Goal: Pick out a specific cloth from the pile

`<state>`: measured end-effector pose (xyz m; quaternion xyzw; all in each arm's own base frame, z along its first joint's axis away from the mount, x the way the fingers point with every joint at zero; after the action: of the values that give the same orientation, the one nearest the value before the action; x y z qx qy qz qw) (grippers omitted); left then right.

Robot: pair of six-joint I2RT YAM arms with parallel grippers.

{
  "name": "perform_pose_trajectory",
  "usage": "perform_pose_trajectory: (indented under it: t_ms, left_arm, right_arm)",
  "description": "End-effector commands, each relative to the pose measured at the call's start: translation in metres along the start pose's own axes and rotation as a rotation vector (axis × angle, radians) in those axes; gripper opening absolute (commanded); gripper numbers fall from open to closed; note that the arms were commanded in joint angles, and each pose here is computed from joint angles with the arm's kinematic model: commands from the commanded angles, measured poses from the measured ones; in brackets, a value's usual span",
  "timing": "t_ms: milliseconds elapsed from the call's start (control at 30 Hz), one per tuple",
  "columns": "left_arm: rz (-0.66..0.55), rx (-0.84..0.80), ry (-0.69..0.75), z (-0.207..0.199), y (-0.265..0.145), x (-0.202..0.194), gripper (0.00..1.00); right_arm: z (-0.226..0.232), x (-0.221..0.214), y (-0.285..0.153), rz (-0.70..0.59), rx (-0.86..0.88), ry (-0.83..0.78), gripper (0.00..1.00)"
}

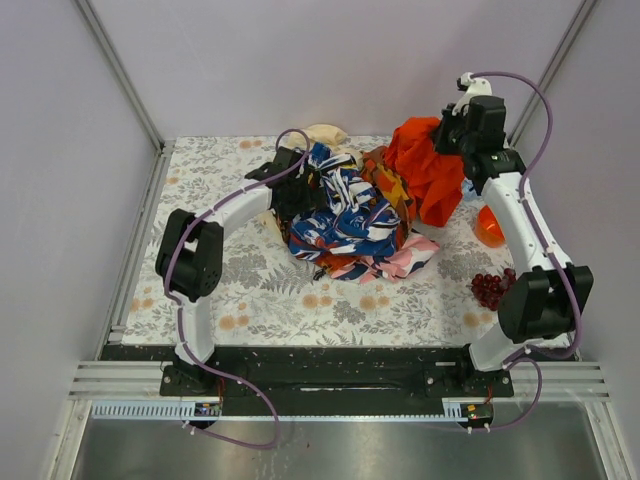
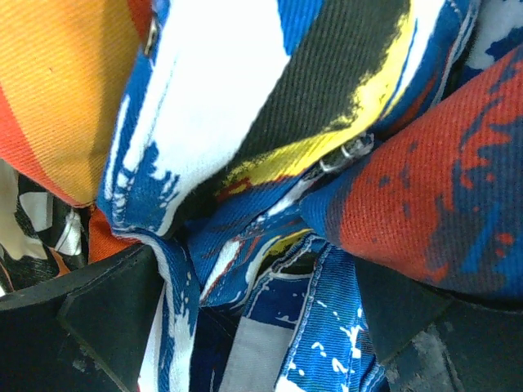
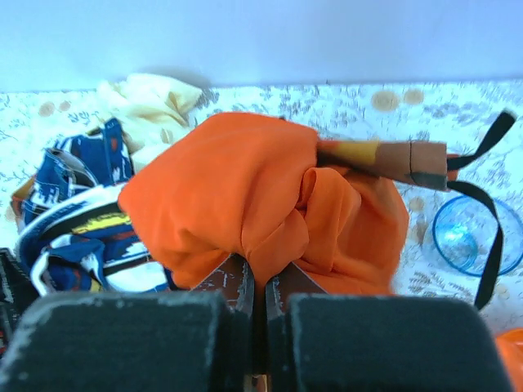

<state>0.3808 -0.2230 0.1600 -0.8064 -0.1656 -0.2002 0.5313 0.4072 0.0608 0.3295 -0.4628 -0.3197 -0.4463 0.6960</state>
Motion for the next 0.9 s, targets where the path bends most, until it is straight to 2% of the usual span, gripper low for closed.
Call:
perform_pose_trajectory:
  t_ms: [0, 633, 867]
  left_arm:
    - [0.034, 0.096, -0.010, 0.009, 0.019, -0.007, 0.97]
    - [0.048, 0.133, -0.001, 0.012, 0.016, -0.012, 0.98]
    - [0.050, 0.135, 0.005, 0.012, 0.015, -0.013, 0.97]
  right_arm:
    - [0.031, 0.068, -0.049, -0.256, 0.110, -0.088, 0.00]
    - [0.097, 0.170, -0.156, -0.594, 0.438, -0.169, 0.00]
    - [0.118, 0.202, -0.196, -0.811, 0.574, -0.151, 0.00]
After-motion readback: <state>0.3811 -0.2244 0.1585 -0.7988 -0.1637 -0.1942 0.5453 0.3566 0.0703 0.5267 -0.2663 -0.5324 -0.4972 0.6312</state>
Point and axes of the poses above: each gripper's point midway between its finger pads, its own y axis out along the fingers, its own z axis along the line the jaws close on, x = y × z, the point moved 9 cm from there along -y, back along the fingers, and after that the axes turned 11 degrees about y, right-handed, at the moved point
